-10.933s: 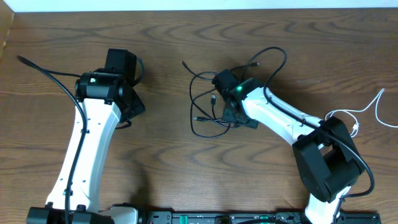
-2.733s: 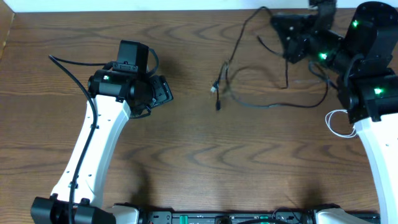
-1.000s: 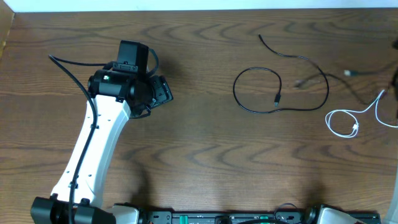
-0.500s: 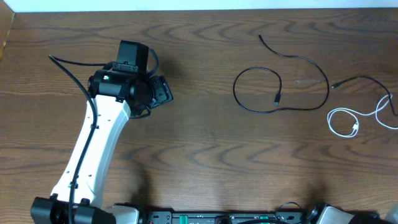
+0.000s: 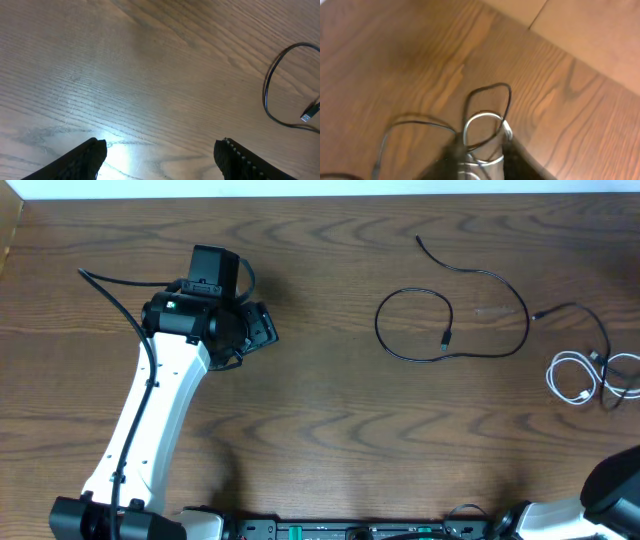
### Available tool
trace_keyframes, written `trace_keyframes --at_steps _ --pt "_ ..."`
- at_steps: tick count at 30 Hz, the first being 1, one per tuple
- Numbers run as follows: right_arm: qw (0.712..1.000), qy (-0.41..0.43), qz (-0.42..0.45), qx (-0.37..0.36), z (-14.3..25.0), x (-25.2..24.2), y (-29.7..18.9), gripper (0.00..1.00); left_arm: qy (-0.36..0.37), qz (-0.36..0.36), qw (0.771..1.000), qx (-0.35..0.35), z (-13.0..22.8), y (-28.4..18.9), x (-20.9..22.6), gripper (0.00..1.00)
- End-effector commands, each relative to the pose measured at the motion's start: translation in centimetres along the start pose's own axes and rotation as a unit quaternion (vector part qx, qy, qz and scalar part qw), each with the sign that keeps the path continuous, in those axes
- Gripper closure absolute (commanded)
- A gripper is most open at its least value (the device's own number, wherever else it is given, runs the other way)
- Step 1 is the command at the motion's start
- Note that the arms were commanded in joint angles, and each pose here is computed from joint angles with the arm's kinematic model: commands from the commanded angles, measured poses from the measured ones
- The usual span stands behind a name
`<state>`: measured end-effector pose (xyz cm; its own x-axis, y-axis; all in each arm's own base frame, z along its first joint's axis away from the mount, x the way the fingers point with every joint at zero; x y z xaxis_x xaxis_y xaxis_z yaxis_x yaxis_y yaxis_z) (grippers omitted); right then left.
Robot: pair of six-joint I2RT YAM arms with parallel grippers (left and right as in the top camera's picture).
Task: Untangle cables
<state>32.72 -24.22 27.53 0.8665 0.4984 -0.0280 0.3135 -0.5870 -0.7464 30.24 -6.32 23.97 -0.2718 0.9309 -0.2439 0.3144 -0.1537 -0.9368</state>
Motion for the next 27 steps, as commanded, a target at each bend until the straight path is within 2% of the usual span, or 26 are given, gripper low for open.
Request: trace_keyframes --at_steps 1,2,4,9,10,14,18,27 --pt "1.0 0.004 -0.017 0.025 0.5 0.5 0.8 0.55 0.007 -0.008 1.0 0.008 0.3 0.5 0.2 0.25" --pt "0.999 0.003 -0.026 0.029 0.6 0.7 0.8 0.47 0.007 -0.008 1.0 0.008 0.3 0.5 0.2 0.25" --pt "0.998 0.003 -0.049 0.041 0.9 1.1 0.8 0.37 0.007 -0.008 1.0 0.008 0.3 0.5 0.2 0.25" --pt "0.984 0.001 -0.153 0.087 1.9 3.2 0.2 0.29 0.007 -0.008 1.0 0.009 0.3 0.5 0.2 0.25" --pt "0.972 -0.011 -0.208 0.108 2.5 4.5 -0.4 0.28 0.007 -0.009 1.0 0.01 0.3 0.6 0.3 0.25" --pt "0.939 -0.05 -0.309 0.143 3.9 7.2 -2.1 0.25 0.007 -0.01 1.0 0.012 0.4 0.7 0.3 0.25" --pt "0.906 -0.127 -0.372 0.161 6.0 9.9 -4.1 0.24 0.007 -0.01 1.0 0.012 0.4 0.7 0.3 0.25" --pt "0.845 -0.295 -0.411 0.176 12.7 15.5 -7.8 0.23 0.007 -0.01 1.0 0.011 0.4 0.7 0.3 0.25"
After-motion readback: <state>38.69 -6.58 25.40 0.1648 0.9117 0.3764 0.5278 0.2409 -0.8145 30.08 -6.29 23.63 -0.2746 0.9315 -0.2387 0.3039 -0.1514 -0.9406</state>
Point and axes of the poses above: each gripper's point midway between its finger pads, its own y axis out along the fingers, its own x axis along the line the jaws close on, z = x × y, the point moved 7 cm from there along -y, back along the fingers, and after that the axes turned 3 degrees about y, right-handed, at the moved point
